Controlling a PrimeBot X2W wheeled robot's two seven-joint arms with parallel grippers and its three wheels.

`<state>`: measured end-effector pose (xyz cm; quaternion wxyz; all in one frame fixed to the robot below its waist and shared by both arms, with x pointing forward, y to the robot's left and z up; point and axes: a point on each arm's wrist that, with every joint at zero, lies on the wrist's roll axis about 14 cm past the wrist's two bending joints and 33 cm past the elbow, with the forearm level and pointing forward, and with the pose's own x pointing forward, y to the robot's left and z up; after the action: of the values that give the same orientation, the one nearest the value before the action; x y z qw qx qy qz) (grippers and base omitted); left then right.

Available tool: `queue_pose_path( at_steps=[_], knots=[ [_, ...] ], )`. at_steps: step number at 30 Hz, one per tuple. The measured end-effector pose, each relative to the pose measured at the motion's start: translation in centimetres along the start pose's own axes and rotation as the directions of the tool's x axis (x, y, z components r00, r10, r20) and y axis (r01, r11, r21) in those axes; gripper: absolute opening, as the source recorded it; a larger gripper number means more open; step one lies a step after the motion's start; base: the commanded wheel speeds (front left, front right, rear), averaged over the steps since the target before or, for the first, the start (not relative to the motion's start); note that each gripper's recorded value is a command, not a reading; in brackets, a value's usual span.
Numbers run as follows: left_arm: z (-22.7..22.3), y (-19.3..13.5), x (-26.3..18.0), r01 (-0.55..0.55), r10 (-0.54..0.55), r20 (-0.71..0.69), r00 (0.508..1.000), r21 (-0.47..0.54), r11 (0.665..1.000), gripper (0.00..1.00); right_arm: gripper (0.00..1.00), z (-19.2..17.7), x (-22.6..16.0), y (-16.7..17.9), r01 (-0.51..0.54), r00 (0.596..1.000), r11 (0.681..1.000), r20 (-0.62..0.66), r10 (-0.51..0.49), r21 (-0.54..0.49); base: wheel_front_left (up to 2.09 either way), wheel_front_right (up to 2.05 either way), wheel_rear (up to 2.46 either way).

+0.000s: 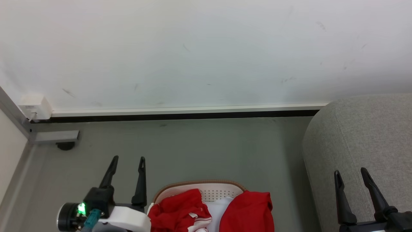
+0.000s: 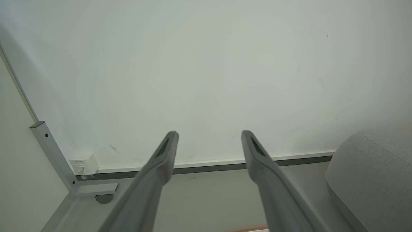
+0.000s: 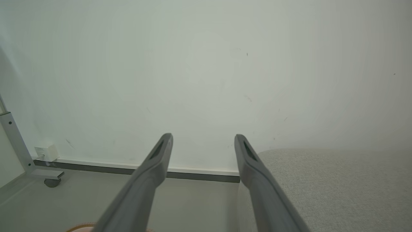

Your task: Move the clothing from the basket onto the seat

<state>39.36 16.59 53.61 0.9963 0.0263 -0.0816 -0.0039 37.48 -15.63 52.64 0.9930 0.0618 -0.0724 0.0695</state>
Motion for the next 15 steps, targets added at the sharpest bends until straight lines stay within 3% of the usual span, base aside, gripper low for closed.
queue_pose_path(
  at_steps=[15],
  knots=[
    [-0.58,-0.49,0.37,0.016,-0.016,-0.015,1.000,-0.019,1.000,1.00,1.00,-0.22,-0.23,-0.51,0.021,1.000,1.000,-0.006,-0.020,0.013,0.00,0.00,0.00]
  ],
)
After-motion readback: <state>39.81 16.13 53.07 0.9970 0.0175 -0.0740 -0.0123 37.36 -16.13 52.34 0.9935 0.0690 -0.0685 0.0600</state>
